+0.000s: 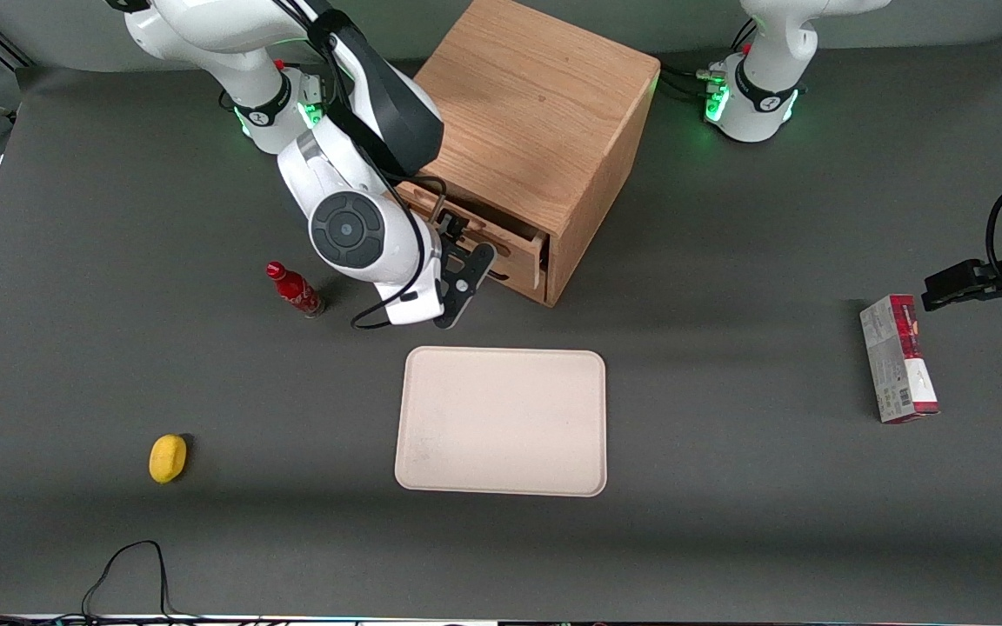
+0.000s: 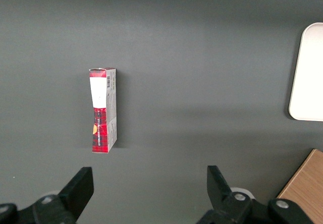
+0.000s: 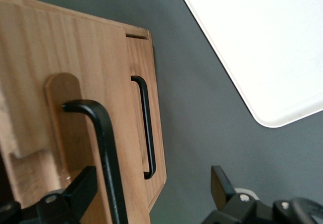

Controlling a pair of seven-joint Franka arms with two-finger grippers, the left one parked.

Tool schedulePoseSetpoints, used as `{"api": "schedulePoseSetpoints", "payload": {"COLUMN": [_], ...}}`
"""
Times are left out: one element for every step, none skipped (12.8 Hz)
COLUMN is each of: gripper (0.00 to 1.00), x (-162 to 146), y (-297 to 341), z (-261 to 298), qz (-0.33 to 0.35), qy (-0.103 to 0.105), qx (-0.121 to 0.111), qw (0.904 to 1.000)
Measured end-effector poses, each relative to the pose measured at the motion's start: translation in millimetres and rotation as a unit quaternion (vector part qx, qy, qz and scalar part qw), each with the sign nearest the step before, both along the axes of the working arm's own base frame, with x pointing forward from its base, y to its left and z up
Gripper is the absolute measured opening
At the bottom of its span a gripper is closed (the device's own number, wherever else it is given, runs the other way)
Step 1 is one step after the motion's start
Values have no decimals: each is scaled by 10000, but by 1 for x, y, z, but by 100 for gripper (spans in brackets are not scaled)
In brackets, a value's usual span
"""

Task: Open upper drawer

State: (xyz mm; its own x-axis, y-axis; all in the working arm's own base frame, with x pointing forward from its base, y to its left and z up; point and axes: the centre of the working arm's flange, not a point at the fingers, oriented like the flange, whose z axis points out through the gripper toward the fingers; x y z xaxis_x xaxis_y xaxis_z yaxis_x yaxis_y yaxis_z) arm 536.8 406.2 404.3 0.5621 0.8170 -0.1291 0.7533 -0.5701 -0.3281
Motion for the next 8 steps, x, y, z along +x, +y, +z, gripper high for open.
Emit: {"api": "schedulePoseSetpoints", "payload": {"gripper": [100,100,100,100,100,100,100,100], "x": [-2,-4,-5,-5,-6,-6,-5,-3], "y": [2,3,4,4,3,3,2,0], "z": [-4,-8,-12,-16,-19,-21,-21,-21], "qz": [15,22,23,12,36,109,164,195], "qy": [15,14,17,12,22,25,10,-13], "qx": [-14,-18,-25,-29,-30,-11,13,36], "qw": [10000,10000,10000,10000,10000,9999,9999,9998]}}
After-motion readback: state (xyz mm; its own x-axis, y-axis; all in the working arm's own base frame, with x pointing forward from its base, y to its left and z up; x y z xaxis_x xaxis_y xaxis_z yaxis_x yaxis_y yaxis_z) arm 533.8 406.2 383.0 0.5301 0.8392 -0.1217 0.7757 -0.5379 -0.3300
